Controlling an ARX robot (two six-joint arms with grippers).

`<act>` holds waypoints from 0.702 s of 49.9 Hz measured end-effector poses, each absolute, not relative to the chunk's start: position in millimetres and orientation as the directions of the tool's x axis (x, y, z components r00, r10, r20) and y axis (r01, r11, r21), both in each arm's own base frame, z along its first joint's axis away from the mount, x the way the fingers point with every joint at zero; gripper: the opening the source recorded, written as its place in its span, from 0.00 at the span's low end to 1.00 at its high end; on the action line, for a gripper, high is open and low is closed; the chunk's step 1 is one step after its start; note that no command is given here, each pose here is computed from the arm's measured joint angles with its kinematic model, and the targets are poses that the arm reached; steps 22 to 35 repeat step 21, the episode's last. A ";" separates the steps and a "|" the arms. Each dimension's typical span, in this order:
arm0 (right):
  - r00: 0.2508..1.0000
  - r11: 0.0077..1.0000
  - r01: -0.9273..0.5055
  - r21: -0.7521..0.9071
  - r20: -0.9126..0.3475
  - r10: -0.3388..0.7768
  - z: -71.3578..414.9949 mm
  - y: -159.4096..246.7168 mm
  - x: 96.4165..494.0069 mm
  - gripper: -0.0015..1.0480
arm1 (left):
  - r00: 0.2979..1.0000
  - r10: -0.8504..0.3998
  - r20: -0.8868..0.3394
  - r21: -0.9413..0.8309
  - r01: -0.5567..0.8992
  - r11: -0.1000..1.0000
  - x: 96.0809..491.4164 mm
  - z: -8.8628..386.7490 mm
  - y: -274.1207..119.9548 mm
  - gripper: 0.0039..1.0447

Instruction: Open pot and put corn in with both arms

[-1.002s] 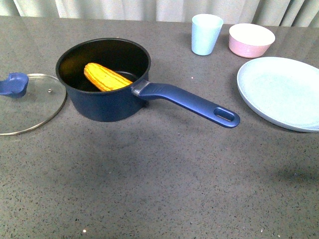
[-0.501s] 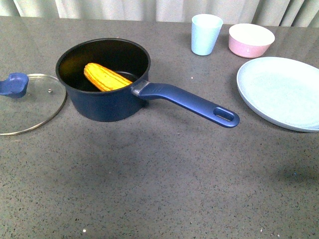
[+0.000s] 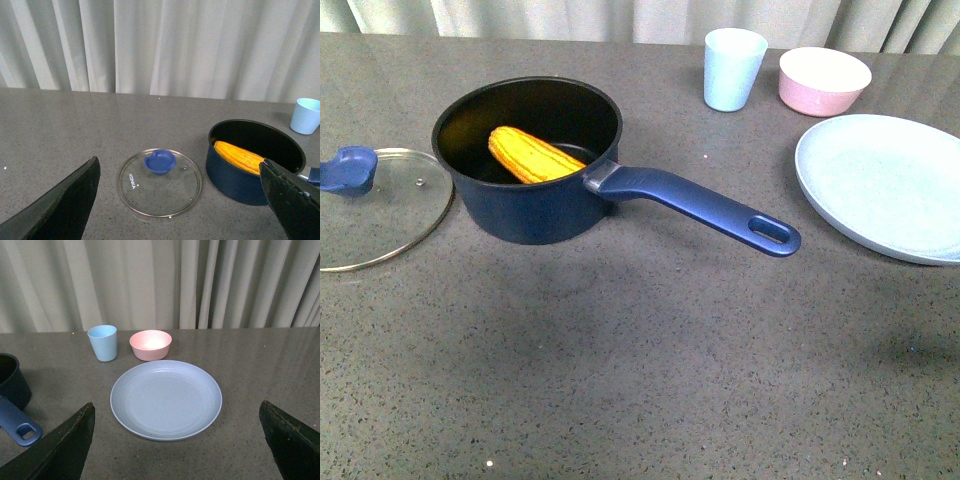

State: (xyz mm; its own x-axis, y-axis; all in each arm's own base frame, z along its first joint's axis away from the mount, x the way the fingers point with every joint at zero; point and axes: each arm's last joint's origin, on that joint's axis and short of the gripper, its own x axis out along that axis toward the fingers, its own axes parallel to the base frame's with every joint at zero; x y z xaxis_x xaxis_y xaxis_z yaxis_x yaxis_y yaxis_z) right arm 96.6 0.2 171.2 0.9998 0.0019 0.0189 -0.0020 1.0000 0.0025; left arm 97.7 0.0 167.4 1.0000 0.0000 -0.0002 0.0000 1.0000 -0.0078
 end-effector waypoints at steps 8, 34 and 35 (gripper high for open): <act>1.000 1.000 -0.002 0.003 0.019 0.002 171.2 0.1 96.6 0.91 | 1.000 0.000 0.000 -0.008 0.000 1.000 97.7 167.4 0.0 0.92; 1.000 1.000 -0.002 0.003 0.019 0.002 171.2 0.2 96.6 0.91 | 1.000 0.000 0.000 -0.008 0.000 1.000 97.7 167.4 0.0 0.92; 1.000 1.000 -0.002 0.003 0.019 0.002 171.2 0.2 96.6 0.91 | 1.000 0.000 0.000 -0.008 0.000 1.000 97.7 167.4 0.0 0.92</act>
